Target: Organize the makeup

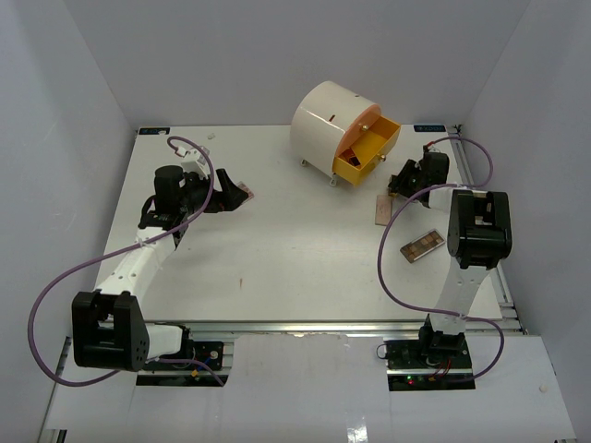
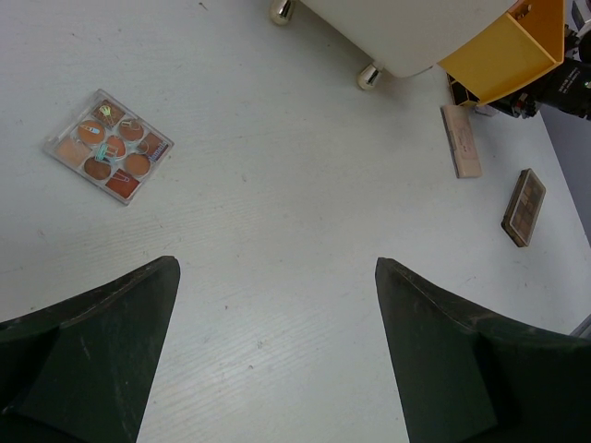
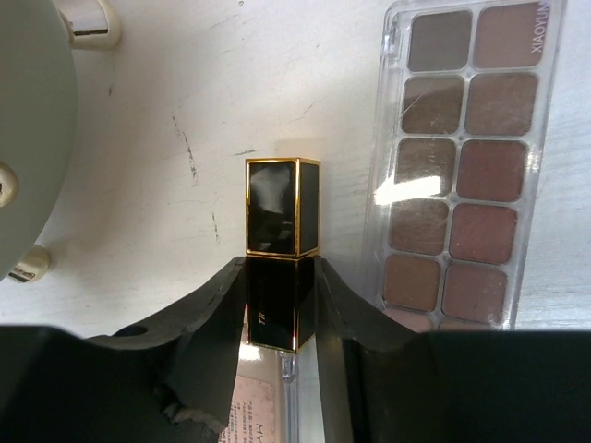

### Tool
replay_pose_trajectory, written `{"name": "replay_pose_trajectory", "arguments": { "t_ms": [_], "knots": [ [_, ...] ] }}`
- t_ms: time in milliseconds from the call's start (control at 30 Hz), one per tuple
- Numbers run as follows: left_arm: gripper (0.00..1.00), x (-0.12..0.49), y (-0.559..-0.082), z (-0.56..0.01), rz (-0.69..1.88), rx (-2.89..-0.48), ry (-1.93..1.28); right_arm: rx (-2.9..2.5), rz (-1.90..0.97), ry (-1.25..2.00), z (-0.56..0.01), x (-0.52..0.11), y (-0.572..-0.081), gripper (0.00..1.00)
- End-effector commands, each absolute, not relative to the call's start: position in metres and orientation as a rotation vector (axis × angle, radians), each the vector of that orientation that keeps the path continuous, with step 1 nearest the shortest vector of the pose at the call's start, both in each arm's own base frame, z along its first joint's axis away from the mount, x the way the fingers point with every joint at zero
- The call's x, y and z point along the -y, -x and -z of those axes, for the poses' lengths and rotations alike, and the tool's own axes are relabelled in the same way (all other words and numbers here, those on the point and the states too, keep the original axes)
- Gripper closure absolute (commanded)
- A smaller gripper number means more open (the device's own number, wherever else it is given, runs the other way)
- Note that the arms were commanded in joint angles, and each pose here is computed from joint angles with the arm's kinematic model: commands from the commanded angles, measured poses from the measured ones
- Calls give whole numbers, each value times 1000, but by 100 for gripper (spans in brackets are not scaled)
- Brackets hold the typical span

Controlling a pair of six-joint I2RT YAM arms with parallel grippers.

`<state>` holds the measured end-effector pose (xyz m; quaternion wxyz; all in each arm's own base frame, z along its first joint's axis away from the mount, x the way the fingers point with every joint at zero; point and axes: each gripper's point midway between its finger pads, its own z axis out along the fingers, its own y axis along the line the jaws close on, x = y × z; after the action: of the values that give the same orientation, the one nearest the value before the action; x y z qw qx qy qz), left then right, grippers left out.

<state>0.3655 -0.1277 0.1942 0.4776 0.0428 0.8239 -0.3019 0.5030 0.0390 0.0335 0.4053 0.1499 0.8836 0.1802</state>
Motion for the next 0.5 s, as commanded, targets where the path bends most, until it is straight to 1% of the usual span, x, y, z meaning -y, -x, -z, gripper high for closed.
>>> {"name": "replay_pose_trajectory", "arguments": {
  "t_ms": [0,167,200,233,333,400,467],
  "knots": [
    [2,130,-364,-227,744,-1927,-148,-2245,-415,-355,-36,-35,-505,65],
    [2,130,-364,-228,742,-1924,-147,-2198,-438,-310,-57,-39,-505,68],
    [2,130,-364,-228,743,-1926,-147,-2175,-446,-292,-67,-40,-506,70],
    [2,130,-364,-228,742,-1924,-147,-2124,-453,-266,-88,-41,-506,72],
    [2,130,-363,-229,742,-1920,-149,-2037,-451,-210,-118,-43,-498,76],
    [2,131,-363,-230,746,-1918,-150,-1958,-431,-168,-150,-41,-490,77],
    [2,131,-363,-231,749,-1915,-152,-1911,-422,-140,-168,-41,-479,79]
  ]
}}
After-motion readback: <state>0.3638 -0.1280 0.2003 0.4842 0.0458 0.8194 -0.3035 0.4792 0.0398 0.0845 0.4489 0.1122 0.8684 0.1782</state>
